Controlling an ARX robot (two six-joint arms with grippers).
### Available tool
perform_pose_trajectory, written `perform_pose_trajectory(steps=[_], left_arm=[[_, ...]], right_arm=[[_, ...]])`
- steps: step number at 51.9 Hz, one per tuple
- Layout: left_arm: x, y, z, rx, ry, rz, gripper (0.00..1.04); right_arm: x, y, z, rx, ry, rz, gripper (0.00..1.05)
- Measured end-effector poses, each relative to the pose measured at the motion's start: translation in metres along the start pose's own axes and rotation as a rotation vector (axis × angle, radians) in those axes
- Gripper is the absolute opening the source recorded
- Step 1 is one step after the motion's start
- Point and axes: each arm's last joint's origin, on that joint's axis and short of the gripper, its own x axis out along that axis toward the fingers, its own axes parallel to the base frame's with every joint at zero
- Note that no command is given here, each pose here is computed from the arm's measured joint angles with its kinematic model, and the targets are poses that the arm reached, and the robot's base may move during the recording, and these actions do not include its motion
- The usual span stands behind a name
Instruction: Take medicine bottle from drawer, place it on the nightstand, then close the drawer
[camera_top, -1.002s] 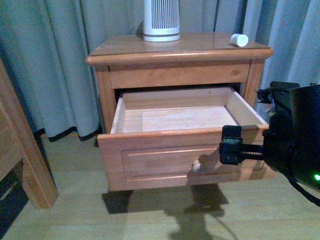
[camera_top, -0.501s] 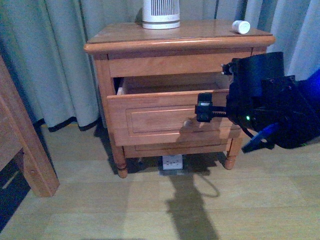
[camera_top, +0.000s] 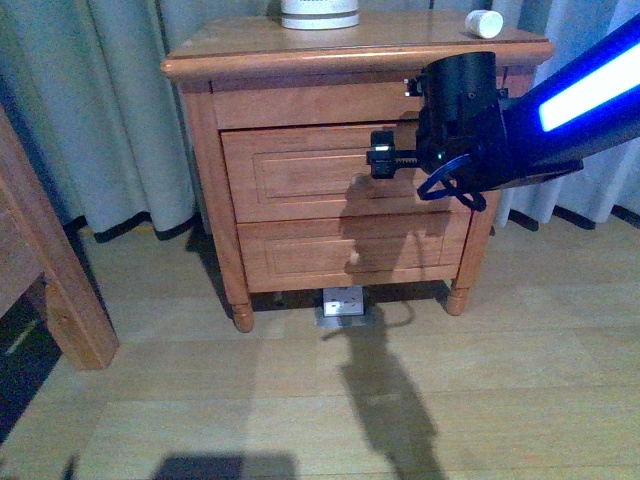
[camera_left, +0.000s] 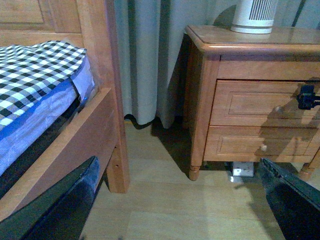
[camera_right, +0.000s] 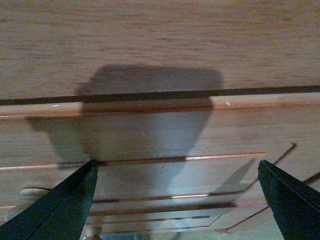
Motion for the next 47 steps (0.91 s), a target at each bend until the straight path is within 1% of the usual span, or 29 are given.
perform_pose_trajectory(steps=[7,13,19,25,28,31,35,40,47], left_arm=[[0.000,0.000,0.000,0.000,0.000,0.000,0.98],[0.000,0.000,0.000,0.000,0.000,0.000,0.98],[0.000,0.000,0.000,0.000,0.000,-0.001,0.98],[0.000,0.000,0.000,0.000,0.000,-0.001,0.98],[0.000,0.000,0.000,0.000,0.000,-0.001,0.98],[0.000,0.000,0.000,0.000,0.000,-0.001,0.98],[0.000,0.000,0.000,0.000,0.000,-0.001,0.98],[0.000,0.000,0.000,0.000,0.000,-0.001,0.98],[0.000,0.000,0.000,0.000,0.000,-0.001,0.98]], right_arm=[[-0.003,-0.003,-0.004,0.010,-0.015,-0.010,0.98],[-0.018,-0.016,-0.002,0.043,-0.033,-0.045,0.98],[-0.056,-0.032,0.017,0.066,-0.084,-0.074,0.98],[-0.114,-0.051,0.048,0.051,-0.166,-0.101,0.98],[-0.149,-0.061,0.059,0.038,-0.192,-0.108,0.98],[-0.181,-0.073,0.063,0.029,-0.208,-0.125,0.98],[-0.219,-0.090,0.062,0.026,-0.198,-0.147,0.98],[-0.272,-0.112,0.054,0.032,-0.184,-0.179,0.98],[-0.340,-0.122,0.041,0.036,-0.209,-0.177,0.98]])
